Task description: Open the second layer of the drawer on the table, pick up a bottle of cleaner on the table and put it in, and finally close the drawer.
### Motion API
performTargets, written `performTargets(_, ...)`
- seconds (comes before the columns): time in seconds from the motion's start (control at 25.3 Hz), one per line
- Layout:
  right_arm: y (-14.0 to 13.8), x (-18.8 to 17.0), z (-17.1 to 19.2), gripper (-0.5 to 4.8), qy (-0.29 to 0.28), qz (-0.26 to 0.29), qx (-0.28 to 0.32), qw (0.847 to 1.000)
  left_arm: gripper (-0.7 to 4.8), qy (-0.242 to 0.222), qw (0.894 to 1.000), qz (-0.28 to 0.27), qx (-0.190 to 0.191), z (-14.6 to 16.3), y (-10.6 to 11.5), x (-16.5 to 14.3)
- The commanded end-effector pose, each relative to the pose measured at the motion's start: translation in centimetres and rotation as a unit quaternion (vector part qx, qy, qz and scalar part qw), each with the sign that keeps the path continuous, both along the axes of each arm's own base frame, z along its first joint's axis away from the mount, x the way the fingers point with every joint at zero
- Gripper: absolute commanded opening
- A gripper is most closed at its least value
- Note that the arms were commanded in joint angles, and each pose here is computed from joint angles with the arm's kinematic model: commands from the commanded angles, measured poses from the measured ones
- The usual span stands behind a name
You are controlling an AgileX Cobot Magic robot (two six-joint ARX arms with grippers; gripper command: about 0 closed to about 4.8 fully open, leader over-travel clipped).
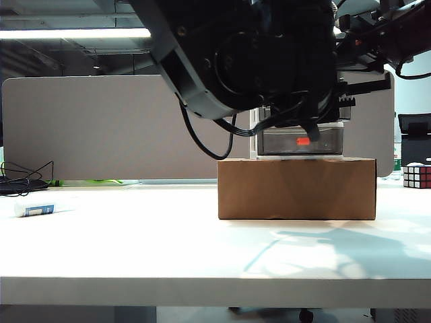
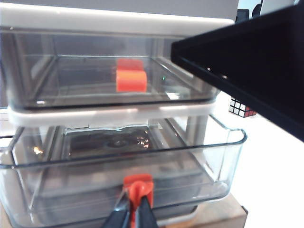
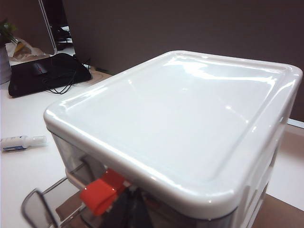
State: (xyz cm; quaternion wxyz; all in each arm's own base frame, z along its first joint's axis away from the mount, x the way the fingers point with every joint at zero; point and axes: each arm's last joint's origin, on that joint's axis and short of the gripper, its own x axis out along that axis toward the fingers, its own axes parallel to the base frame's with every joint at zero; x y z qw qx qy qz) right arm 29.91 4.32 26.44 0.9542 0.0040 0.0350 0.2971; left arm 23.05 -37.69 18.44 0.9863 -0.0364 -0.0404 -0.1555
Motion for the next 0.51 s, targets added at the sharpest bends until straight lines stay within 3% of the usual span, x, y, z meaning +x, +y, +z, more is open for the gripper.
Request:
performTargets(0.04, 0.0, 0.0, 0.4, -0.05, -0.011, -0.001, 0.003, 1.0, -0.06, 0.004, 1.0, -0.001, 0.006, -0.1, 0.1, -0.8)
performTargets(0.51, 0.0, 0.0, 0.4, -0.05, -0.01, -0.001, 0.004, 1.0, -0.06, 0.015, 1.0, -0.007, 0.021, -0.7, -0.5, -4.1)
